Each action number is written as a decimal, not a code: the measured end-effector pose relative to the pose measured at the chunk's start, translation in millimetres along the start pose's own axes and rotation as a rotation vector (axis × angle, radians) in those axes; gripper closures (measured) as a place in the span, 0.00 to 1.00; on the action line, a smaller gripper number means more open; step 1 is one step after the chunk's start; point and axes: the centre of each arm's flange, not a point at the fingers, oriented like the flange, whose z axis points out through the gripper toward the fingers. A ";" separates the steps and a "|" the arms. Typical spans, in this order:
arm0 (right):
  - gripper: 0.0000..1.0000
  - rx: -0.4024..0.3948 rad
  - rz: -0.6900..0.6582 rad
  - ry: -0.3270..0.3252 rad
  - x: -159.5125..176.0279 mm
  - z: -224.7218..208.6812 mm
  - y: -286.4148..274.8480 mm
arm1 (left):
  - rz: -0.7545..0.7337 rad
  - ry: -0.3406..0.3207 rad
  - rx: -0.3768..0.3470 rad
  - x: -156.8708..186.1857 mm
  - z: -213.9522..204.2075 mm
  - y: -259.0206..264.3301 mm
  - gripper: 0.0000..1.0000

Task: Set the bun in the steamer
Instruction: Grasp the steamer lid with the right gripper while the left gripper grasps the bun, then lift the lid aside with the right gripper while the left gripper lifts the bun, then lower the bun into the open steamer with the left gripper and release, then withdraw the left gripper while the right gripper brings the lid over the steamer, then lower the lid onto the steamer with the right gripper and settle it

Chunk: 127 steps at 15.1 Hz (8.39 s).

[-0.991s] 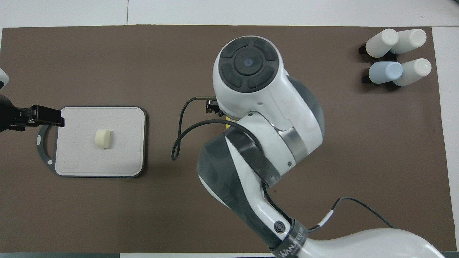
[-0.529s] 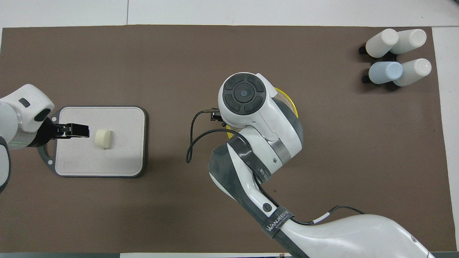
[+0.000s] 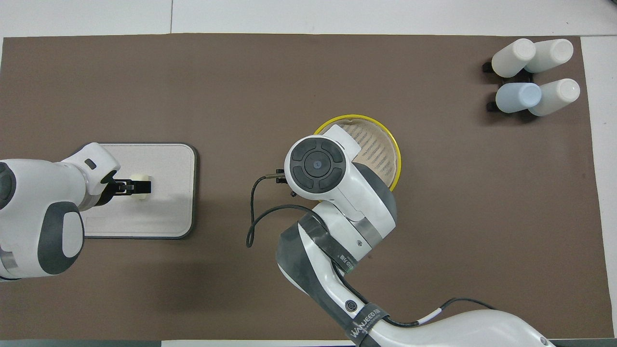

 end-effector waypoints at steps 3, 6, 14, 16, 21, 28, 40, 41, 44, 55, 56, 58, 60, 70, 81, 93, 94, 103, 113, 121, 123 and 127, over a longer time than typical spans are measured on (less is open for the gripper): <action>0.06 0.004 -0.055 0.007 1.3 3.0 0.8 | 0.000 0.024 -0.002 5.2 19.3 -0.5 0.00; 0.17 0.011 -0.073 0.014 3.8 6.9 1.8 | 0.011 0.032 -0.003 7.4 30.7 -0.9 0.00; 0.54 0.009 -0.078 0.007 1.2 20.3 0.8 | 0.016 0.032 -0.003 7.0 37.7 -2.7 0.12; 0.76 0.010 -0.079 0.008 1.2 21.1 0.3 | 0.017 0.033 -0.003 7.1 37.7 -2.7 0.22; 0.90 0.021 -0.099 0.024 4.8 14.1 -1.9 | 0.017 0.034 -0.003 7.2 37.6 -2.9 0.67; 0.91 -0.042 -0.077 -0.043 36.7 -58.5 22.8 | 0.013 0.011 -0.006 16.4 25.6 -2.0 0.83; 0.91 -0.065 -0.267 -0.166 93.6 -159.8 328.4 | -0.225 -0.021 -0.069 83.5 -154.1 227.9 0.89; 0.91 -0.063 -0.273 -0.174 90.3 -163.0 345.8 | -0.230 -0.025 -0.075 81.1 -149.3 251.6 0.89; 0.91 -0.056 -0.262 -0.199 79.9 -167.4 395.9 | -0.235 -0.024 -0.105 78.2 -131.4 327.3 0.89; 0.91 -0.054 -0.239 -0.249 53.6 -144.1 415.1 | -0.214 0.032 -0.130 57.5 15.0 481.1 0.89; 0.91 -0.055 -0.240 -0.245 53.1 -143.0 414.6 | -0.214 0.037 -0.130 57.5 16.8 482.0 0.89; 0.91 -0.056 -0.242 -0.242 51.9 -139.8 414.2 | -0.215 0.045 -0.131 59.0 16.4 481.0 0.88; 0.91 -0.056 -0.243 -0.243 50.5 -138.5 413.7 | -0.210 0.051 -0.123 59.6 16.7 480.1 0.71; 0.91 -0.065 -0.226 -0.200 54.0 -141.8 380.5 | -0.277 0.055 -0.066 67.4 -94.6 427.3 0.00; 0.91 -0.002 -0.079 -0.078 60.4 -117.1 116.4 | -0.232 -0.019 0.045 108.1 -211.3 146.8 0.00; 0.91 0.005 0.004 -0.005 49.1 -11.9 -3.8 | -0.066 -0.064 0.039 98.2 -206.1 6.9 0.00; 0.91 0.005 0.008 -0.003 50.9 -10.6 -1.9 | -0.064 -0.064 0.034 95.9 -207.2 6.5 0.00; 0.91 0.009 0.015 -0.002 41.5 0.1 -13.5 | -0.061 -0.080 0.010 82.1 -204.4 8.6 0.00; 0.91 0.011 0.013 -0.001 37.6 11.8 -13.8 | -0.043 -0.068 0.014 65.8 -219.0 0.2 0.00; 0.91 0.020 0.007 0.011 34.5 17.9 -15.7 | -0.042 -0.072 0.013 65.4 -218.2 0.4 0.00; 0.89 0.021 0.006 0.011 34.1 18.5 -16.0 | -0.042 -0.078 0.013 64.7 -217.7 0.4 0.00; 0.83 0.019 0.004 0.007 31.7 23.0 -16.2 | -0.040 -0.083 0.013 62.9 -219.0 0.6 0.00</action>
